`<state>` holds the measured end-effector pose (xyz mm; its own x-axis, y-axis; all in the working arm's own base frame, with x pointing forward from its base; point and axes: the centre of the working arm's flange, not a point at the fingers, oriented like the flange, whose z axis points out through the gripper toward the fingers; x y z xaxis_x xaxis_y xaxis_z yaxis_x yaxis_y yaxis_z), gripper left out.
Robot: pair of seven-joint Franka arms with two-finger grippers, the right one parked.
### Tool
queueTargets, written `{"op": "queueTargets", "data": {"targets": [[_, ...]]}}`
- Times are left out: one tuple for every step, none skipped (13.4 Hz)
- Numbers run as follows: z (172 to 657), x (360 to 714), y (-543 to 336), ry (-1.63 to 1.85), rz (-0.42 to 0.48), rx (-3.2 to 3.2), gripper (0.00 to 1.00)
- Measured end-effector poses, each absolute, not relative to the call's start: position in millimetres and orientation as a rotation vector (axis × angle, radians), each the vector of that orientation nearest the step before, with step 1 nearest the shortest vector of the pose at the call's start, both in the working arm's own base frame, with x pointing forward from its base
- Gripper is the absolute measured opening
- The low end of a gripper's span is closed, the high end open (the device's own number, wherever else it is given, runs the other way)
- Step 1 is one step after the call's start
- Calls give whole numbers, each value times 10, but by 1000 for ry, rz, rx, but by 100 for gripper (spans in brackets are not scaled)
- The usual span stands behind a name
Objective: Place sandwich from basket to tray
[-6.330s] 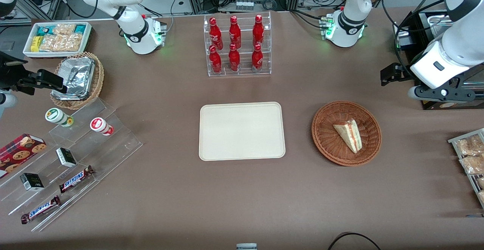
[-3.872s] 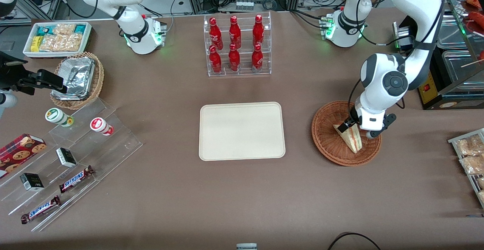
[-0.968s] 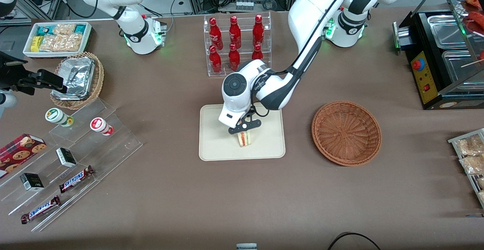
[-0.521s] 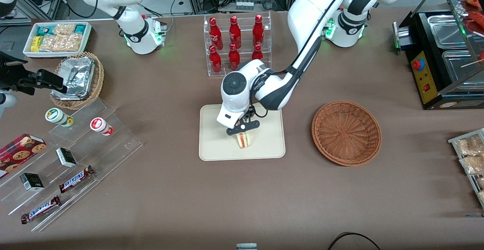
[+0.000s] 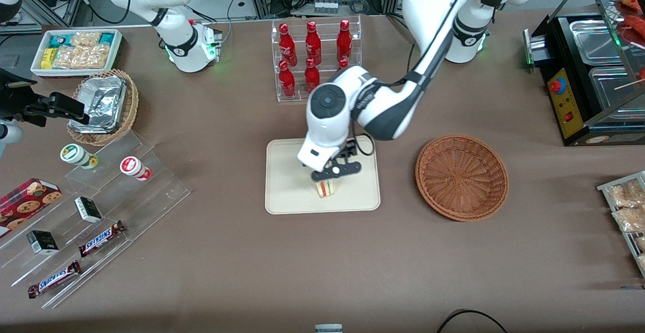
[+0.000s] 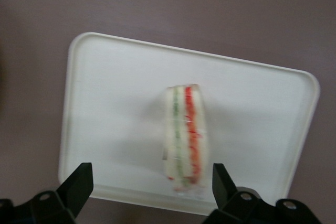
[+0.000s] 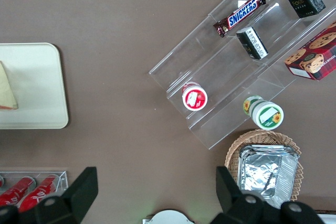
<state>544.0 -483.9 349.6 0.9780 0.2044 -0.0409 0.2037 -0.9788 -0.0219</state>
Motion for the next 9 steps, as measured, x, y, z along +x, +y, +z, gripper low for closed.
{"op": "queueTargets", "data": {"targets": [[3527,5506,-4697,-331,95,-3083,100],[3564,5600,-4521,-342,117,-3067,100],[3589,5700,-4323,-336,129,-3061,100],[3601,5788,-4129,-334,134,-3059,100],[3606,5866,-3929,-328,141,-3058,100],[3610,5933,-3720,-299,152,-3059,100],[3621,5990,-3497,-263,164,-3059,100],[3645,6034,-3262,-236,177,-3060,100],[3691,6069,-3016,-213,188,-3065,100]]}}
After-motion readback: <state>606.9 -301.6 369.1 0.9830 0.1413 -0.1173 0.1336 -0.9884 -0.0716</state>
